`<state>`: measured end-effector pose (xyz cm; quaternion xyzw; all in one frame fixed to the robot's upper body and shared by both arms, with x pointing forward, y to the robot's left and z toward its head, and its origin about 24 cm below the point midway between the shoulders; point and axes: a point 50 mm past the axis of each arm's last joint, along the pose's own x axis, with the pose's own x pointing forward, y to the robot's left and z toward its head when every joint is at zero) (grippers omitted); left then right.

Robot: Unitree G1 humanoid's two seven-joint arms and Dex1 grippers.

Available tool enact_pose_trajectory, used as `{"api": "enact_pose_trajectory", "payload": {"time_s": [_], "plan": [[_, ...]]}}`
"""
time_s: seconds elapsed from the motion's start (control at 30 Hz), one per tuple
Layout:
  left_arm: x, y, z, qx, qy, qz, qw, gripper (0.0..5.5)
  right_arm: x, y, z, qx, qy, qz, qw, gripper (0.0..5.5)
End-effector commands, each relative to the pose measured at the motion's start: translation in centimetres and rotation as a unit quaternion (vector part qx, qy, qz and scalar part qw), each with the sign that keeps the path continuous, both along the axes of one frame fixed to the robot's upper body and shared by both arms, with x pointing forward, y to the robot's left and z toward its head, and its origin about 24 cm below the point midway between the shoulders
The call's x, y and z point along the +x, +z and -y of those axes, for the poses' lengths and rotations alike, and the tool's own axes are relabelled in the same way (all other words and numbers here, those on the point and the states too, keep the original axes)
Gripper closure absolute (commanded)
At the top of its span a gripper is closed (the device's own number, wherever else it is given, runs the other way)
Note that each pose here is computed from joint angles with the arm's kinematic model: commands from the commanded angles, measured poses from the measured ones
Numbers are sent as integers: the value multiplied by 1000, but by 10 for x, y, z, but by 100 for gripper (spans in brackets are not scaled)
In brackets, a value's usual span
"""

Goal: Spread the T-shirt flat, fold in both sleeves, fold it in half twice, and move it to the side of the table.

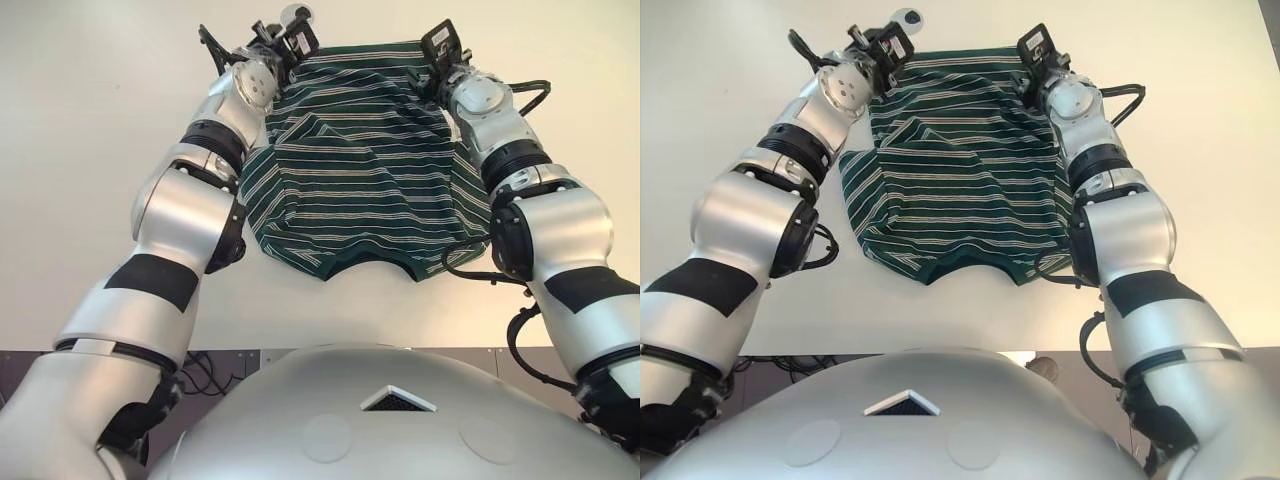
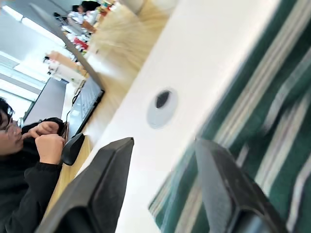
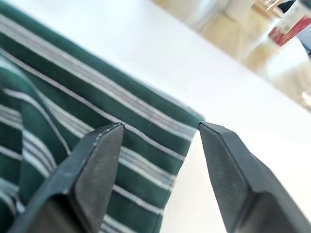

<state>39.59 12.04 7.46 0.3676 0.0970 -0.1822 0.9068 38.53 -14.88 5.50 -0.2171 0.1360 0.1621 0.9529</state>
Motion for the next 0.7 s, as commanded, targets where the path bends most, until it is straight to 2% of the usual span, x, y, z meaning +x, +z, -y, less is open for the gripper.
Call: {"api": "enact_pose_trajectory", "payload": {"time_s": [0.03, 0.13, 0.2, 0.27, 0.43, 0.57, 0.7], "plan": [[-3, 19, -21, -104, -92, 9, 990, 326, 2, 18, -12, 98, 79, 19, 992, 269], [-45, 16, -48, -165, -250, -49, 953, 326, -11, 4, -9, 147, 125, -24, 981, 269], [-92, 24, -57, -193, -360, -143, 901, 326, -20, -10, 5, 152, 117, -46, 980, 269], [-125, 30, -56, -198, -423, -220, 856, 326, -27, -20, 18, 144, 94, -60, 983, 269], [-157, 58, -54, -256, -457, -286, 803, 326, -28, -22, 34, 97, 80, -77, 989, 269], [-197, 72, -45, -270, -498, -372, 735, 326, -26, 15, 62, 187, 67, -19, 980, 269], [-226, 49, -40, -190, -488, -403, 751, 326, -30, 2, 44, 152, 113, -65, 980, 269]]}}
